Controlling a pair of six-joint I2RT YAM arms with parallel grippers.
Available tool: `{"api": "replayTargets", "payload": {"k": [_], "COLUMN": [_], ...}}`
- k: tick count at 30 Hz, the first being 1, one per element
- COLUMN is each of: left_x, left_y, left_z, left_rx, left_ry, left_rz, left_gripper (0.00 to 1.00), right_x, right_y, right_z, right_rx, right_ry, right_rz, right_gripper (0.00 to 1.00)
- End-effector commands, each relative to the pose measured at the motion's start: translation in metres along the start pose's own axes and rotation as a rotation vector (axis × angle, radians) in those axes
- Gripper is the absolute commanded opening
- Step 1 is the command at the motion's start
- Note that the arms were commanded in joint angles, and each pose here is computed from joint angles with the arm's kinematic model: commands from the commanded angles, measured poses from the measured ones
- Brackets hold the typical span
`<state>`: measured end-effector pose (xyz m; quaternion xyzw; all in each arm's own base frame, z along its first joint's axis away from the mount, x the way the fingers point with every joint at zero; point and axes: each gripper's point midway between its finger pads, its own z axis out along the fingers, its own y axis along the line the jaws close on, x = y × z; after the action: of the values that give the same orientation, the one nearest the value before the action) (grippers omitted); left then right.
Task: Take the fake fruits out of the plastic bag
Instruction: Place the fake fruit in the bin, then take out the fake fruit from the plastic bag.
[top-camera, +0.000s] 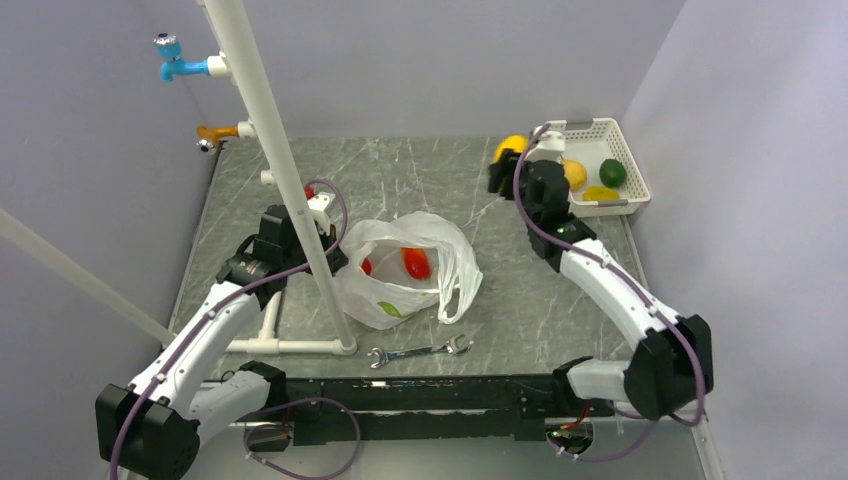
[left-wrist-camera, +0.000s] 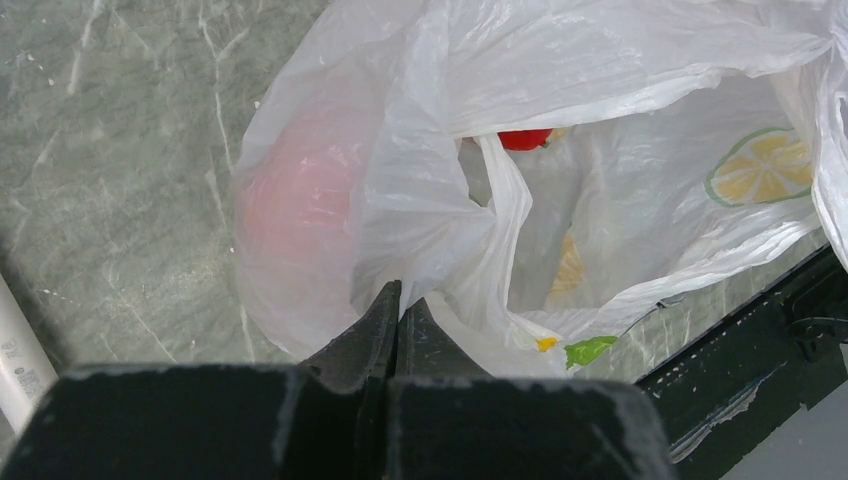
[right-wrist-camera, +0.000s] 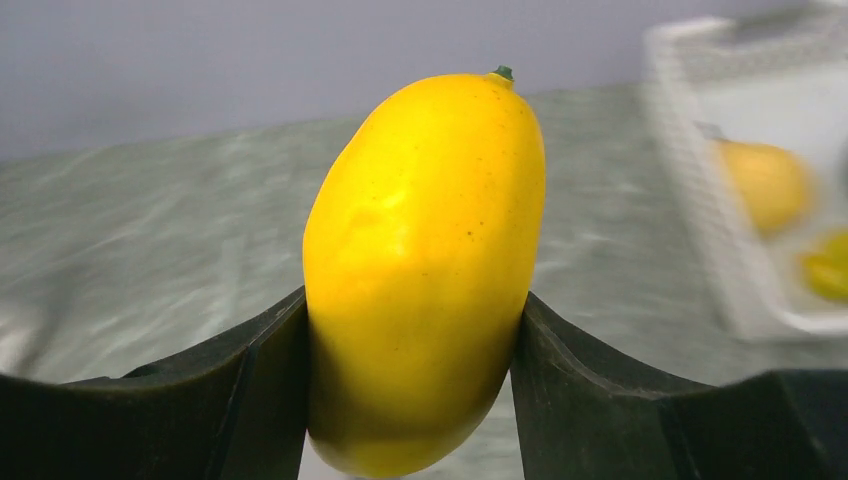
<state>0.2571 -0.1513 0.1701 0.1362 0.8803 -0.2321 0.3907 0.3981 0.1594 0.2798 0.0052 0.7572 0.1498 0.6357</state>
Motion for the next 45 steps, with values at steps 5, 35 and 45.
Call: {"api": "replayTargets", "payload": {"k": [5,35,45], "left_x": [-0.009,-0.007,-0.008], "left_y": [-0.005,-0.008,-0.007], "left_z": [-0.001,0.002,0.003], "left_rx": [0.030,0.055,0.058], "left_ry": [-0.033,-0.024,-0.030], "left_rz": [0.014,0.005,0.001], "left_gripper": [0.00,0.00,0.00], "right_x": [0.014,0.016,0.057], "right_y": [-0.202,-0.321,-0.081], "right_z": [0.028,0.130,0.088], "right_rx": [0.645,0.779,0.058], "right_ry": [0.062,0.186,0.221], "right_rz": [-0.015,0.034,0.143], "right_gripper": [0.00,0.99,0.99]}}
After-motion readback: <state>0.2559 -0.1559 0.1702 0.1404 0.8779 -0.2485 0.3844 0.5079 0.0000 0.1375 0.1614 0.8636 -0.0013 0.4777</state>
